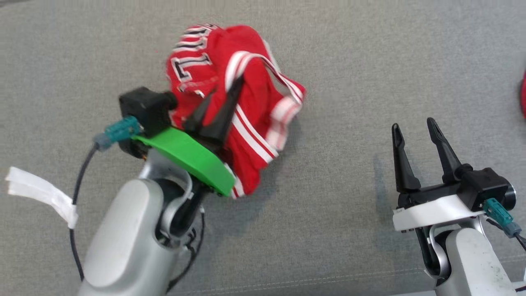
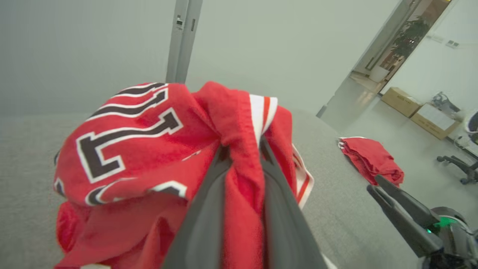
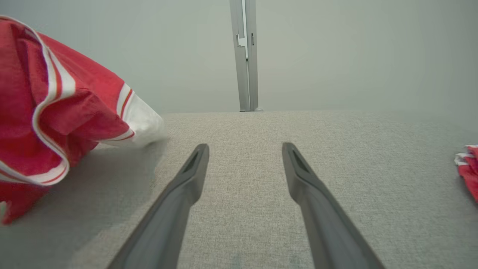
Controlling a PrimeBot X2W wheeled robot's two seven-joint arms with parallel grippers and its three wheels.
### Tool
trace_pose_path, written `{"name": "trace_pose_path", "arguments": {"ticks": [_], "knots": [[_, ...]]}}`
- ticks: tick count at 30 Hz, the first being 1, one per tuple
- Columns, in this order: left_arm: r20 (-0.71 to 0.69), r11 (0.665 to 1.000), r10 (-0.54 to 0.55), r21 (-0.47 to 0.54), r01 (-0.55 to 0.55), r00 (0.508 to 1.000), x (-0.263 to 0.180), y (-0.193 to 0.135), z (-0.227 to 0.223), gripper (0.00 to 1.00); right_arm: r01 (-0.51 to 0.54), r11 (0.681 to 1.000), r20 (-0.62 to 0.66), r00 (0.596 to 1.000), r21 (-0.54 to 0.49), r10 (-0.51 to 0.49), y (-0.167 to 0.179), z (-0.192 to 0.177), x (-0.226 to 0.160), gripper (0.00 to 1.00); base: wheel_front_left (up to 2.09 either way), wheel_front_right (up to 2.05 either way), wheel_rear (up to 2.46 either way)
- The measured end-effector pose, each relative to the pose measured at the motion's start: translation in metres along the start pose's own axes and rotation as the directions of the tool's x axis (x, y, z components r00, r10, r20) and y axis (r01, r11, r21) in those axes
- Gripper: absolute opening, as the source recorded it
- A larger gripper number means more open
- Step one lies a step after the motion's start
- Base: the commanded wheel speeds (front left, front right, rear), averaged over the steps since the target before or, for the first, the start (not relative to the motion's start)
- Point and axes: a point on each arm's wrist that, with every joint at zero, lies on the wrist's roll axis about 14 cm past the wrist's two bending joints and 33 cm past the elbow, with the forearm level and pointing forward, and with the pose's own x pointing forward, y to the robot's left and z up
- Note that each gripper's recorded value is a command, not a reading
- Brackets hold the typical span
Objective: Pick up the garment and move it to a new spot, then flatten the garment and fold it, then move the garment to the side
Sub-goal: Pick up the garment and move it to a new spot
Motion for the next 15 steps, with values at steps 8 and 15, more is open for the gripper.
{"name": "trace_pose_path", "arguments": {"ticks": [8, 15], "knots": [[-0.07, 0.976, -0.218, -0.005, 0.218, 0.973, -0.022, -0.108, -0.011, 0.0, 0.064, 0.998, 0.072, 0.995, -0.011, -0.063, -0.014, 0.036, -0.028, 1.0, 0.0, 0.0, 0.0], [-0.21, 0.979, -0.196, 0.007, 0.202, 0.958, -0.009, -0.11, -0.066, 0.0, 0.172, 0.985, 0.097, 0.981, -0.026, -0.169, -0.046, 0.05, -0.055, 1.0, 0.0, 0.0, 0.0]]}}
